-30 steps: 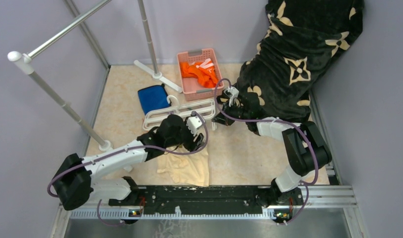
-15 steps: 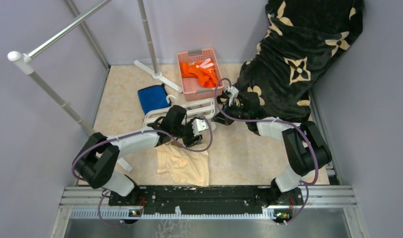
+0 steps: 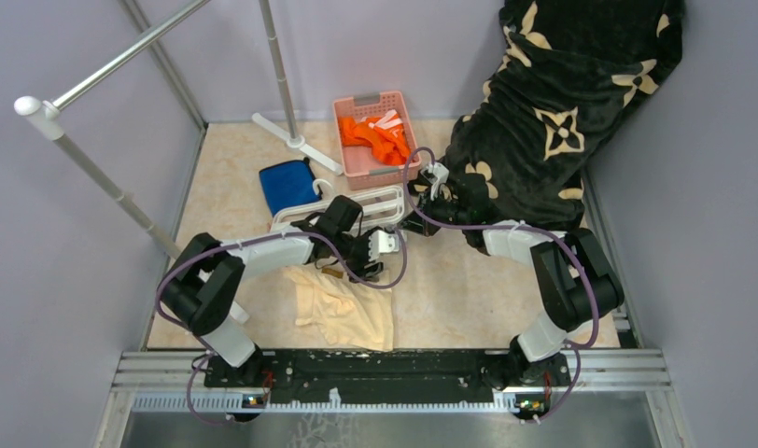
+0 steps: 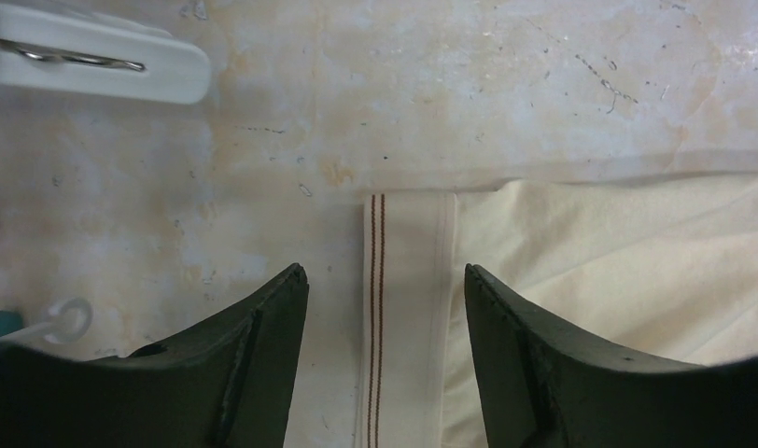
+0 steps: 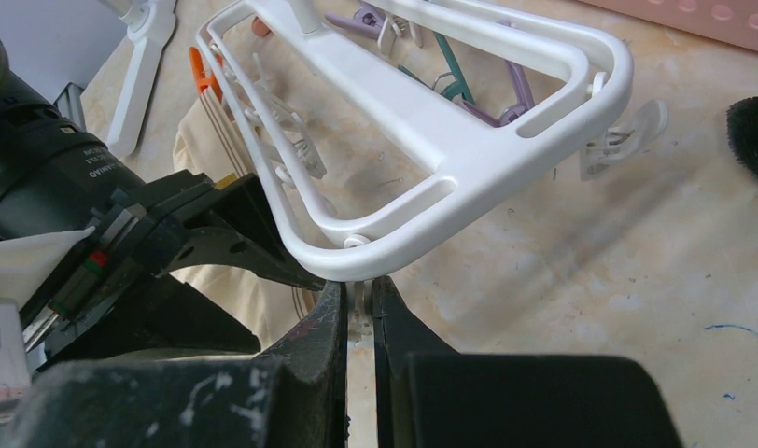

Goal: Clip the underwear to the hanger
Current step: Adjust the underwear at the center of the board.

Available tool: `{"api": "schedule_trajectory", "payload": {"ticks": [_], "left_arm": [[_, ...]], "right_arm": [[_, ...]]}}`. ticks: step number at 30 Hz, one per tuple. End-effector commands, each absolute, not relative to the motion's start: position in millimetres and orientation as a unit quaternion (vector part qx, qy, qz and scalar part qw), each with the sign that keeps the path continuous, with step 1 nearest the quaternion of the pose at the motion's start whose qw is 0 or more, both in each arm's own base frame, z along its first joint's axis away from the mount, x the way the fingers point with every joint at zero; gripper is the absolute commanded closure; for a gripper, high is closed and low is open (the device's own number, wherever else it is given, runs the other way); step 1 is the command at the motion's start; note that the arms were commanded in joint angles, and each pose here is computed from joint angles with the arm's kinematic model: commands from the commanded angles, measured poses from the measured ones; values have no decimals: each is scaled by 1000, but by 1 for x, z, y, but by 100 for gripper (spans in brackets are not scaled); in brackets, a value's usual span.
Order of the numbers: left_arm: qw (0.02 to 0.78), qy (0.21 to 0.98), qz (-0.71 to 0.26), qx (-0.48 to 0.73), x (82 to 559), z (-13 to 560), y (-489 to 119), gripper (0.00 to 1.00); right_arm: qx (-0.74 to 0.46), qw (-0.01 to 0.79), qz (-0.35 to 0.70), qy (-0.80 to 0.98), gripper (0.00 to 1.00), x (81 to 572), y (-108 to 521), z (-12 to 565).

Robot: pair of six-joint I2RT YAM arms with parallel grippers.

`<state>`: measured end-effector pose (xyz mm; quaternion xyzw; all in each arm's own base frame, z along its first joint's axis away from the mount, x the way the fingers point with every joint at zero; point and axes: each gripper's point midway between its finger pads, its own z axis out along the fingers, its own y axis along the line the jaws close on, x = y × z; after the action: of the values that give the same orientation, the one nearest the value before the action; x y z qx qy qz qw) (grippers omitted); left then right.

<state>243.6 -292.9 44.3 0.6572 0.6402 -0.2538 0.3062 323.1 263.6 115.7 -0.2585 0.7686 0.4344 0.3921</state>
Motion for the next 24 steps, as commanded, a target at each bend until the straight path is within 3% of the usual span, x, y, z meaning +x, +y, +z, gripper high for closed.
{"api": "schedule_trajectory", "payload": {"ticks": [1, 11, 24], "left_arm": [[273, 638, -260, 671, 238, 39, -288, 31], [294, 648, -236, 662, 249, 35, -283, 32], [242, 659, -245, 669, 233, 13, -273, 34]], "right_arm": [[-286, 429, 446, 732, 100, 330, 273, 144], [-296, 425, 453, 726, 100, 325, 276, 146], [-301, 425, 452, 725, 100, 326, 278, 147]]}}
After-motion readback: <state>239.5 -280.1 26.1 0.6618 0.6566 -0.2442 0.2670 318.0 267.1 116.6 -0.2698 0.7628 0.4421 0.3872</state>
